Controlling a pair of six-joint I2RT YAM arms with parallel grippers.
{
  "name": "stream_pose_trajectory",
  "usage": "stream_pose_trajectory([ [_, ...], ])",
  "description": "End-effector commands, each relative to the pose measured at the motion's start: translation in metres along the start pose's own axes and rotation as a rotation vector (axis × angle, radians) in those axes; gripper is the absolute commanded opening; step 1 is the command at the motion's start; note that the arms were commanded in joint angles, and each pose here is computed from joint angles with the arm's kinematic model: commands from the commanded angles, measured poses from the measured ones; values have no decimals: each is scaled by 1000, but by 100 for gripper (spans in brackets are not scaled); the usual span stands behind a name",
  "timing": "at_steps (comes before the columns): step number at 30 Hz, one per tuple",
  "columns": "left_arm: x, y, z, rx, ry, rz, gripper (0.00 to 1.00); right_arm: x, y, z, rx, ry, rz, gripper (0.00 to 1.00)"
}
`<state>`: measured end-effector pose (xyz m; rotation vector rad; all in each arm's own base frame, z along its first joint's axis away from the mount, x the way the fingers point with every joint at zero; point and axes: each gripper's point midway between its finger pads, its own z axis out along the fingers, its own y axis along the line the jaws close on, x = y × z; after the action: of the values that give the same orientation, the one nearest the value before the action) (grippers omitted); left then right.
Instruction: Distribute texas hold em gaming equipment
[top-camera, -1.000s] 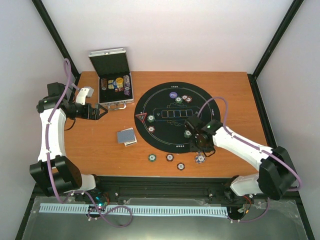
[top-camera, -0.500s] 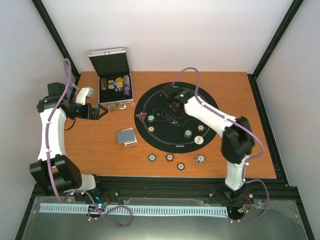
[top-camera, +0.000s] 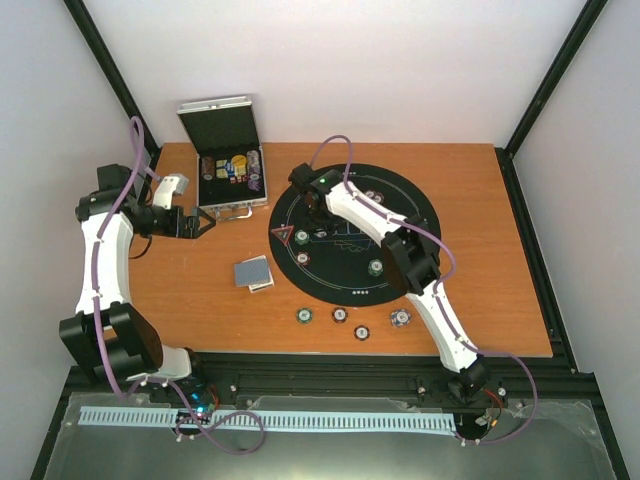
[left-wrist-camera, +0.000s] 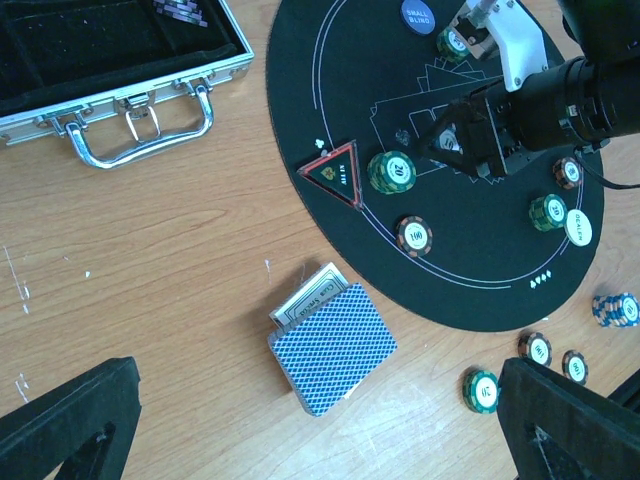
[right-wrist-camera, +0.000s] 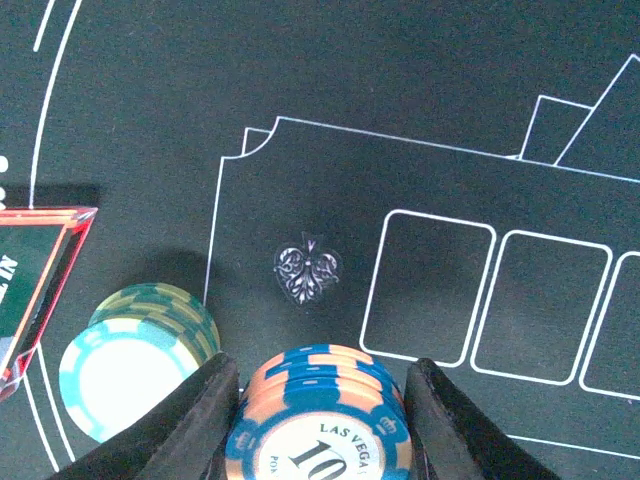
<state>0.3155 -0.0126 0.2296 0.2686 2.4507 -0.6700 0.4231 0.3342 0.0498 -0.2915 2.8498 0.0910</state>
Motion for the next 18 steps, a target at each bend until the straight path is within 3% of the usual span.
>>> stream_pose_trajectory([
  [1,-14,-1,-8,-11,-32,52,100,-3,4,-6,-12,-1,-16,22],
  [15,-14,-1,-8,-14,-31,52,100,2,2,21,-13,33,1,22],
  [18,-14,-1,-8,-15,-30,50,100,1,3,22,-18,33,-1,29],
])
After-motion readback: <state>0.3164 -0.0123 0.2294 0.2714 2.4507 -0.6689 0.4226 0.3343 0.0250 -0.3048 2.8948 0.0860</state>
